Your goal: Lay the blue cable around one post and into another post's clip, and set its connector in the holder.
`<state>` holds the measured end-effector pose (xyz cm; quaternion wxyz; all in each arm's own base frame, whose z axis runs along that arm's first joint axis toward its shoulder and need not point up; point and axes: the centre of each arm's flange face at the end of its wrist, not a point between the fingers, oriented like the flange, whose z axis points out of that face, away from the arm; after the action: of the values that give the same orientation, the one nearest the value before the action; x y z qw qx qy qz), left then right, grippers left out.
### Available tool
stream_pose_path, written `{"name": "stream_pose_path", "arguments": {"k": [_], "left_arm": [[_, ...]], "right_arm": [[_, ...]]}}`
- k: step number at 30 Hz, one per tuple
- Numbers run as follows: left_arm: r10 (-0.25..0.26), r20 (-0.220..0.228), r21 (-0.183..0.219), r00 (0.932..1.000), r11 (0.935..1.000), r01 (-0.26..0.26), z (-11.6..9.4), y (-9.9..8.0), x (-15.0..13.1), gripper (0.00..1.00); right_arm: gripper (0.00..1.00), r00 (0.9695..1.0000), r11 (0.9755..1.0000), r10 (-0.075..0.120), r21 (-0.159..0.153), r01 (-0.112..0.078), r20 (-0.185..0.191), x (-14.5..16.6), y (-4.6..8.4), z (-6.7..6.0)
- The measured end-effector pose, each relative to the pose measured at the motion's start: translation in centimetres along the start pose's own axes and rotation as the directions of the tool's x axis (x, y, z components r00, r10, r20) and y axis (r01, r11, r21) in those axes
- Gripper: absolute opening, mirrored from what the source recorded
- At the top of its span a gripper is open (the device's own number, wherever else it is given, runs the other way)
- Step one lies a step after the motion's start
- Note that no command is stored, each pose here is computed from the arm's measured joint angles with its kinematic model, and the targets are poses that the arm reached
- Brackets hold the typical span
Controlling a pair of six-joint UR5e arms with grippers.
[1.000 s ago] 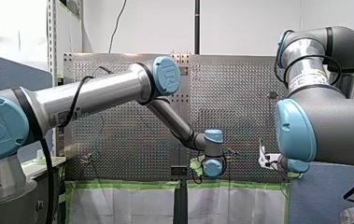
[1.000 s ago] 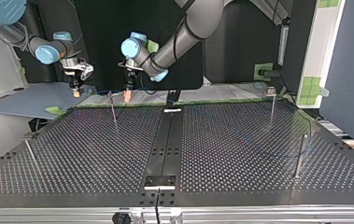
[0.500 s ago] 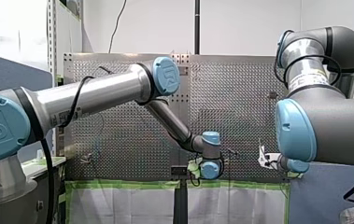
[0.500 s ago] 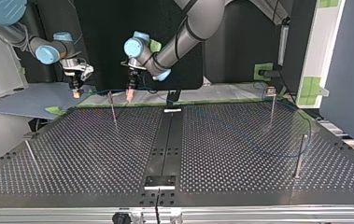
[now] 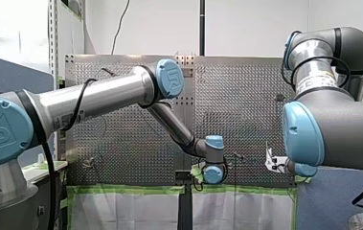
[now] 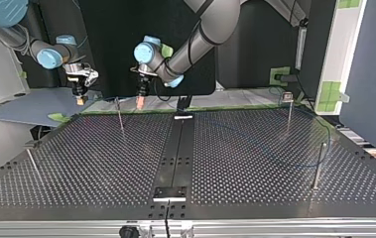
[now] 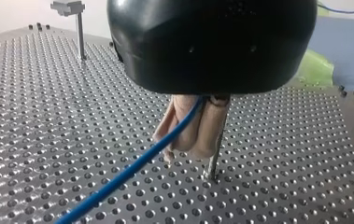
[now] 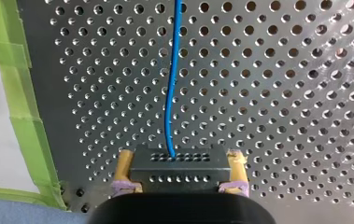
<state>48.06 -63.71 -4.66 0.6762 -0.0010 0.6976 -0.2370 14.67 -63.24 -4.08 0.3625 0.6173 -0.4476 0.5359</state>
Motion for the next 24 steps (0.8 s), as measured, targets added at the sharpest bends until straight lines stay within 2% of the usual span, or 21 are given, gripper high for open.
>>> {"name": "stream_pose_path", "arguments": {"k": [2, 8, 16, 24], "left_arm": [[0.002, -0.004, -0.001, 1.0, 1.0, -0.002, 0.1, 0.2, 0.2, 0.03], [0.012, -0.028, 0.0, 0.9995, 0.9999, -0.012, 0.6, 0.5, 1.2, 0.03], [0.002, -0.012, 0.001, 0.9999, 1.0, -0.002, 2.2, 0.2, 0.0, 0.03], [0.0, -0.013, -0.007, 0.9999, 1.0, 0.0, 2.9, 1.2, -0.2, 0.03]], "right_arm": [[0.0, 1.0, 1.0, 0.002, -0.001, -0.002, -0.001, 0.1, 0.1, 0.1], [0.0, 1.0, 1.0, 0.006, -0.003, -0.006, -0.006, 0.3, 0.3, 0.3], [0.0, 0.9998, 0.9999, 0.01, -0.006, -0.01, -0.016, 0.6, 0.7, 0.5], [0.0, 0.9994, 0.9998, 0.014, -0.012, -0.014, -0.032, 1.2, 1.4, 1.1]]}}
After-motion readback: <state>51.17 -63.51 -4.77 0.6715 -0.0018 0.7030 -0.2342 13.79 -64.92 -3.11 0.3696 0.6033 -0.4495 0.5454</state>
